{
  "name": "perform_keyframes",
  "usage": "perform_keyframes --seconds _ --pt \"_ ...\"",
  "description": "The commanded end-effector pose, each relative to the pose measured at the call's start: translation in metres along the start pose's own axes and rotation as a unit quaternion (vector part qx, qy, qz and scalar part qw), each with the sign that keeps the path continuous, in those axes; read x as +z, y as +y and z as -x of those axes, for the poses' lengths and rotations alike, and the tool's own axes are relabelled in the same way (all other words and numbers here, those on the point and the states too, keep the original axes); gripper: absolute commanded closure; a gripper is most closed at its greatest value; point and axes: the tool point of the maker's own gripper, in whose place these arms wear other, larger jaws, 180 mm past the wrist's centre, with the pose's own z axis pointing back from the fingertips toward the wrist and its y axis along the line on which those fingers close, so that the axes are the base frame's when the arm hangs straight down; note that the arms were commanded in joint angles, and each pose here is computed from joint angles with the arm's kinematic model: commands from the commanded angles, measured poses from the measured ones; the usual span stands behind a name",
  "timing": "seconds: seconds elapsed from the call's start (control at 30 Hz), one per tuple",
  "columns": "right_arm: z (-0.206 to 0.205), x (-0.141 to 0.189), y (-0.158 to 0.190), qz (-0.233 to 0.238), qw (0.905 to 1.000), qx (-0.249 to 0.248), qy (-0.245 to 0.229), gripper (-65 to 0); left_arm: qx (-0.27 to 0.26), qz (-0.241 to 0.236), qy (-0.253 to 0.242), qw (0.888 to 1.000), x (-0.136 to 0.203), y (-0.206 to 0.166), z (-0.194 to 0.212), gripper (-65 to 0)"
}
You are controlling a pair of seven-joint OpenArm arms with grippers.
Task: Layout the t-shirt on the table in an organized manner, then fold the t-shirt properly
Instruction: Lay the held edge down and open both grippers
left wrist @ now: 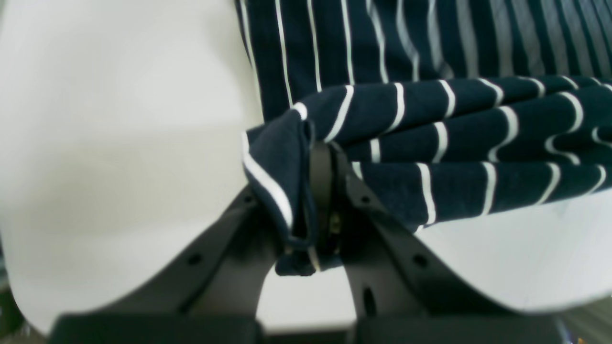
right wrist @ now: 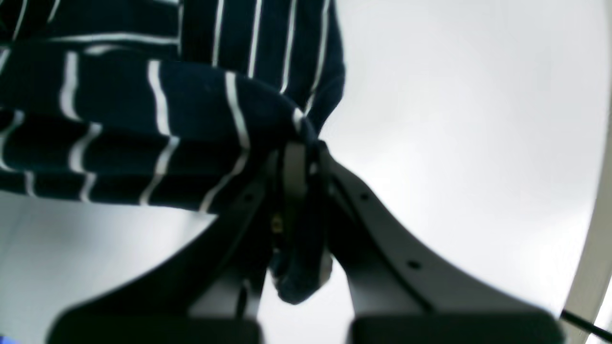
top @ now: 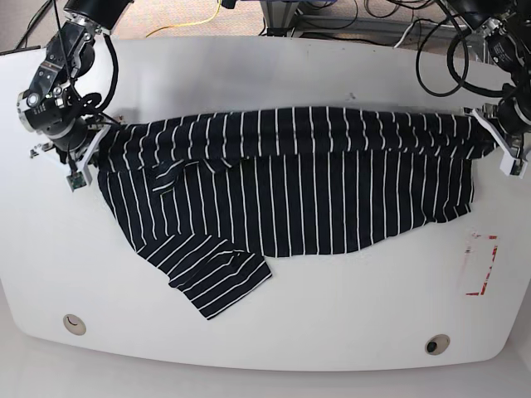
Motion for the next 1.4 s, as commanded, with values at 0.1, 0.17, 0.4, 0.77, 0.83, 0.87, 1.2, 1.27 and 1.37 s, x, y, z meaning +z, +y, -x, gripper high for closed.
perform_keyframes --seconds 0.1,0.17,0.4,0.77,0.83,0.87,1.2,1.27,1.37 --pt "0.022 0.002 0.010 -0.003 0.9998 -0.006 0.019 0.0 -0.017 -0.015 0.025 0.999 0.010 0.010 0.018 0.0" --pt "0.029 0.001 0.016 -0.009 0.9995 -0.009 0.028 -0.2 -0.017 -0.014 0.033 0.999 0.010 0.009 0.024 0.0" --pt "0.054 0.001 0.035 -0.029 0.9985 -0.018 0.042 -0.3 -0.024 -0.016 0.059 0.998 0.015 0.012 0.041 0.0" --pt "0.084 0.005 0.045 -0.040 0.9960 -0.016 0.078 -25.4 -0.036 -0.021 0.089 0.995 0.021 0.017 0.057 0.0" --pt "0.087 0.006 0.046 -0.042 0.9957 -0.016 0.081 -30.8 -0.038 -0.018 0.093 0.995 0.021 0.016 0.060 0.0" --pt "0.087 0.006 0.045 -0.041 0.9958 -0.017 0.081 -32.8 -0.041 -0.015 0.096 0.994 0.020 0.014 0.061 0.0" --pt "0.097 0.016 0.023 -0.010 0.9954 -0.042 0.086 -41.5 -0.061 -0.018 0.111 0.992 0.025 0.019 0.064 -27.9" --pt "0.096 0.018 0.014 0.003 0.9954 -0.051 0.081 -41.7 -0.057 -0.026 0.111 0.992 0.028 0.023 0.065 -32.8" --pt "0.094 0.020 0.003 0.019 0.9951 -0.058 0.077 -41.7 -0.051 -0.037 0.108 0.992 0.033 0.030 0.065 -36.5"
